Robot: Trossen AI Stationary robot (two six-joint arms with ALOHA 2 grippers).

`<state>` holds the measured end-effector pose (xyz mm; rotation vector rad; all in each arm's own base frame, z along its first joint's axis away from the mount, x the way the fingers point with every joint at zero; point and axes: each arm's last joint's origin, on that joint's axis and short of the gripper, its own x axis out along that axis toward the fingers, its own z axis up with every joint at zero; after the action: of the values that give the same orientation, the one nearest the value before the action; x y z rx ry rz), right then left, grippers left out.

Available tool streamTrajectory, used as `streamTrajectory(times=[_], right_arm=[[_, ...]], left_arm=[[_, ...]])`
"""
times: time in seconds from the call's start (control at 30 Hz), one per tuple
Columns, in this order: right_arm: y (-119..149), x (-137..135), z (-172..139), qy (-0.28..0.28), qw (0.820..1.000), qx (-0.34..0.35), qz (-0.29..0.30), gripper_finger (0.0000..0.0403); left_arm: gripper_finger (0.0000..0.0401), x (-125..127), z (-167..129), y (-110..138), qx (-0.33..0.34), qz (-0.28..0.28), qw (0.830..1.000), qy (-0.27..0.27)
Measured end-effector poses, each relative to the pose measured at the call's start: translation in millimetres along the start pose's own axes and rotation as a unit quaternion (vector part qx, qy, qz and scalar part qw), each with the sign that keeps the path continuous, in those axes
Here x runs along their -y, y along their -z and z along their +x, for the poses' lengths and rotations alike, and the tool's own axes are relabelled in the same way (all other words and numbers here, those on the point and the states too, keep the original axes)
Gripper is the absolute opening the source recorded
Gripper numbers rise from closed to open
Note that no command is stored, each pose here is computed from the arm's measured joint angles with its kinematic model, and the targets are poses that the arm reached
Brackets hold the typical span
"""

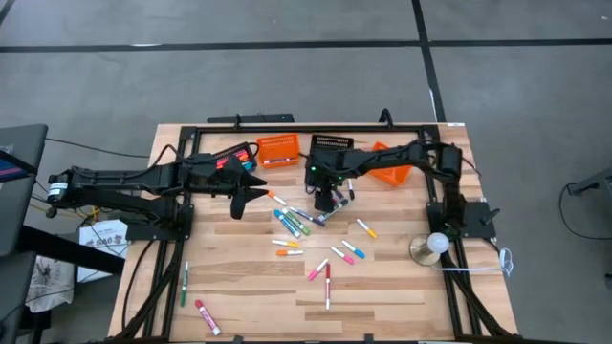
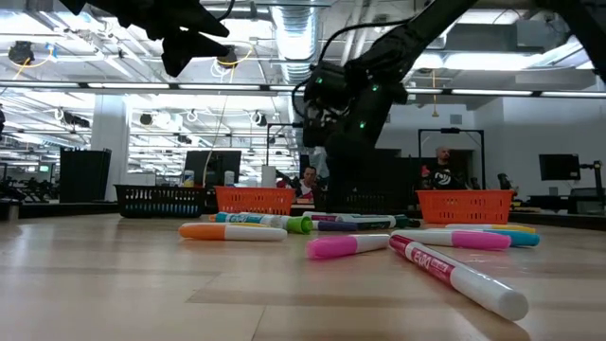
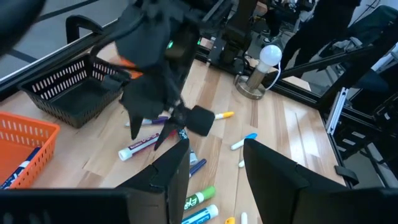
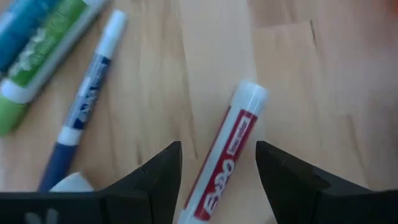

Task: Pick & Place Markers
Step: Put the red marker pen into the left orange bin

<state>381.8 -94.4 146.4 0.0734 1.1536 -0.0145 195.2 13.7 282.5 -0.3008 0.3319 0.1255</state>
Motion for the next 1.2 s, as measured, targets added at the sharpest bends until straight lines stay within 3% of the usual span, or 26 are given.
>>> streamTrajectory(times=[0.2, 0.37, 0.57, 0.77, 0.9, 1.0, 1.2], right_arm=[[-2.1, 4.2, 18.4, 0.019, 0.999, -0.051, 0.004, 0.0182], [-1.6, 5.6, 28.3, 0.016, 0.997, -0.080, 0.007, 0.0133], [-2.6, 5.1, 25.7, 0.018, 0.997, -0.072, 0.010, 0.0050], [-8.1, 8.6, 8.1, 0.009, 0.999, -0.037, 0.035, 0.0045], [-20.3, 13.5, -25.9, -0.049, 0.995, 0.035, 0.075, 0.0045], [-25.7, 19.5, -54.6, -0.118, 0.983, 0.087, 0.107, 0.0045], [-30.9, 33.6, -133.8, -0.285, 0.929, 0.216, 0.099, 0.0045]], left_arm=[[0.0150, 0.1, 0.0, -0.2, 0.001, 0.000, 1.000, 0.000], [0.0150, 0.1, 0.0, -0.3, 0.002, 0.000, 1.000, 0.000], [0.0150, -0.4, 0.0, -0.4, 0.004, 0.000, 1.000, -0.008], [0.0150, -0.4, 0.0, -0.4, 0.004, 0.000, 1.000, -0.009], [0.0150, -0.4, 0.0, -0.4, 0.004, 0.000, 1.000, -0.009], [0.0150, -0.4, 0.0, -0.4, 0.004, 0.000, 1.000, -0.009], [0.0150, -0.5, 0.0, -0.5, 0.004, 0.000, 1.000, -0.009]])
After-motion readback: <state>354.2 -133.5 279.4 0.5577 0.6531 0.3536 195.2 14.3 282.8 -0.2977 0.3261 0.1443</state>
